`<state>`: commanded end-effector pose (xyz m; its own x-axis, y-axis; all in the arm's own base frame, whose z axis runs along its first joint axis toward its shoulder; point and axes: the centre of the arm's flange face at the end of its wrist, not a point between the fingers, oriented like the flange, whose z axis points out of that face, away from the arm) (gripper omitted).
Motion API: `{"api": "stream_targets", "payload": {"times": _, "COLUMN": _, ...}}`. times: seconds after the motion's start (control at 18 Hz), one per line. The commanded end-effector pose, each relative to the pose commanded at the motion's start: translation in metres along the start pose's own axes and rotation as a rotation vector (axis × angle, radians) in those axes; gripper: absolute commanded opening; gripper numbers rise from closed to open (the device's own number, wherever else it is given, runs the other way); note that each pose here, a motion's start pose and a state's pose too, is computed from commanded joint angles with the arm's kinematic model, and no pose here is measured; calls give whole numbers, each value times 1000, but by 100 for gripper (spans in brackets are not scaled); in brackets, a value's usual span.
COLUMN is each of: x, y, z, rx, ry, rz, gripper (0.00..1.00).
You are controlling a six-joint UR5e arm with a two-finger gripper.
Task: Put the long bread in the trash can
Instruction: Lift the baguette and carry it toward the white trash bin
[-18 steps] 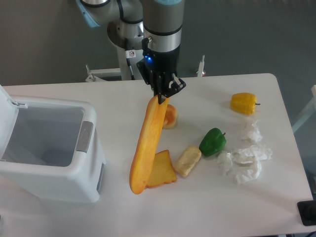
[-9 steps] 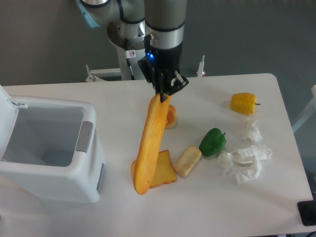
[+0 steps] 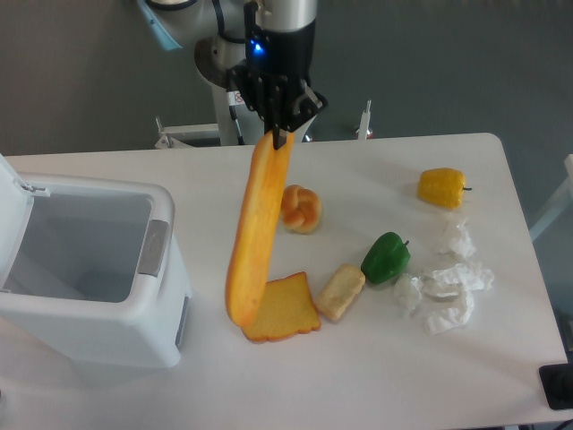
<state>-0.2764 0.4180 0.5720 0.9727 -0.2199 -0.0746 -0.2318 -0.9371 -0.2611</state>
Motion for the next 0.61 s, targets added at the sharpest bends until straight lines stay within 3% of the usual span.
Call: {"api": "stream_targets", "payload": {"times": 0.61, "x": 41, "y": -4, "z": -31, "rx": 104, "ry": 49, "rz": 11, "gripper": 0}}
